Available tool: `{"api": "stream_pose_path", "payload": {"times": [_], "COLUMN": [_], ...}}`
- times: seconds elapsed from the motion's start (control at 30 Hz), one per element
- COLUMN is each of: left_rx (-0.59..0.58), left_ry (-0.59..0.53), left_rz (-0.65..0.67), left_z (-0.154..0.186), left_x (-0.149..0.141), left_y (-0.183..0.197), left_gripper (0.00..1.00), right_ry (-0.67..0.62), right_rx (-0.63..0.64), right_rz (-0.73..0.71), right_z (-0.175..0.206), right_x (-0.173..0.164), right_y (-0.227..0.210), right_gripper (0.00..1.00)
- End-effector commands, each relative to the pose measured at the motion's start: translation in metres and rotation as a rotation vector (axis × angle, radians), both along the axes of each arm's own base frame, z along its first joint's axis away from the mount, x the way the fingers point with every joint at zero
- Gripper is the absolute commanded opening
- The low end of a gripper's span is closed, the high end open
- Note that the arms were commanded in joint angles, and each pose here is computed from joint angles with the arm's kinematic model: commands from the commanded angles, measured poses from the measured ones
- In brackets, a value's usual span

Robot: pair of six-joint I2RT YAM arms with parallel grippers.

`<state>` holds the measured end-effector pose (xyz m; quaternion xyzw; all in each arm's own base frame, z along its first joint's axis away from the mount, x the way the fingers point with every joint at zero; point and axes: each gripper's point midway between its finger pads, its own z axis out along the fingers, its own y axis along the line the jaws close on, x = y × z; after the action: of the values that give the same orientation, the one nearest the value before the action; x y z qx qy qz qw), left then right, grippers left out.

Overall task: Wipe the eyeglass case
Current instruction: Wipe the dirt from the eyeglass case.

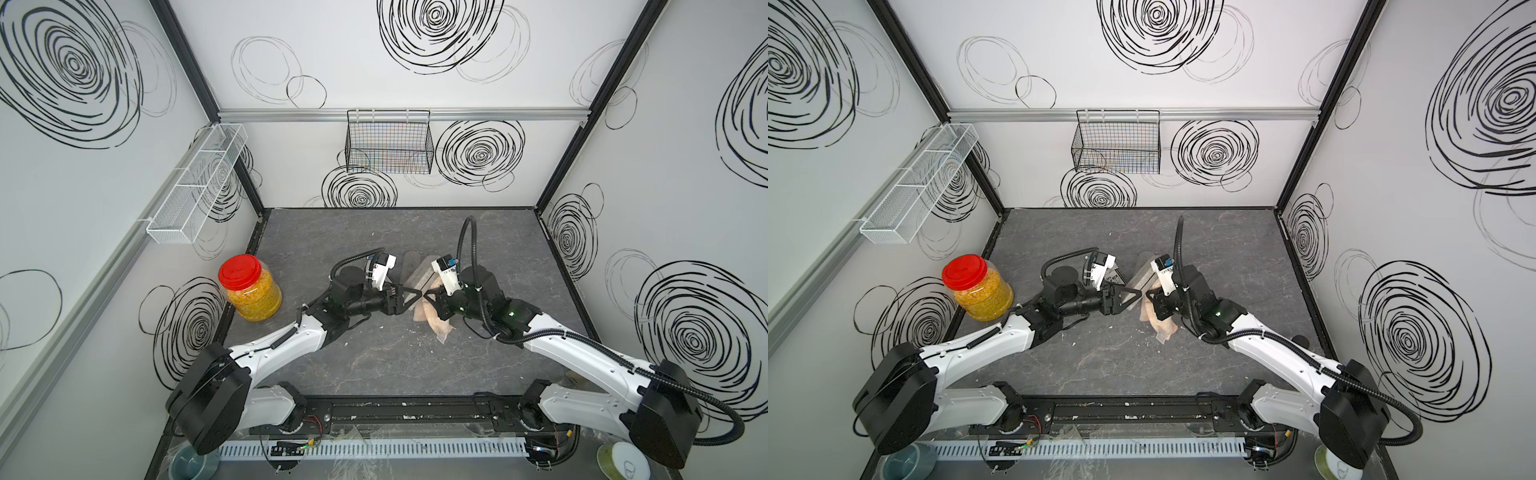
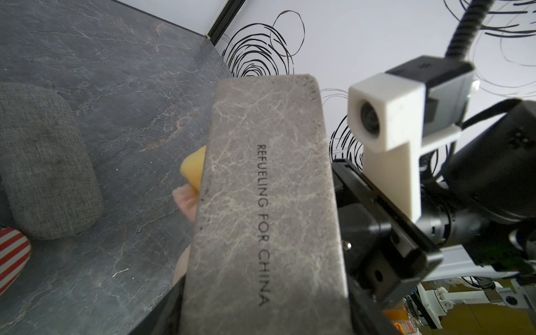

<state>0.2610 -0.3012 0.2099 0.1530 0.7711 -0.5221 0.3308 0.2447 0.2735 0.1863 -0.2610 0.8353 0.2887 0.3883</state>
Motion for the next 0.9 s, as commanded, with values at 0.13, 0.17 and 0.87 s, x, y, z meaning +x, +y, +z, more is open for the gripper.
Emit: {"api": "stream_pose_path", "payload": {"times": [0.13, 0.17, 0.87], "left_rx": [-0.071, -0.07, -0.048], "left_ry": [-0.076, -0.077, -0.085], "left_rz": [-0.032, -0.032, -0.033], "left_z": [0.031, 0.031, 0.033], "left_x": [-0.001, -0.002, -0.001], "left_y": [-0.009, -0.009, -0.009], "left_gripper": [0.59, 0.59, 0.59], "right_ry": [-0.089, -0.08, -0.125], "right_rx": [0.015, 0.01, -0.056], "right_rz": [-0.115, -0.141, -0.121], "right_z": [0.019, 0.019, 0.026], "right_x": [0.022, 0.027, 0.031], "right_y": [-0.013, -0.019, -0.012], "right_gripper": [0.17, 0.17, 0.16]}}
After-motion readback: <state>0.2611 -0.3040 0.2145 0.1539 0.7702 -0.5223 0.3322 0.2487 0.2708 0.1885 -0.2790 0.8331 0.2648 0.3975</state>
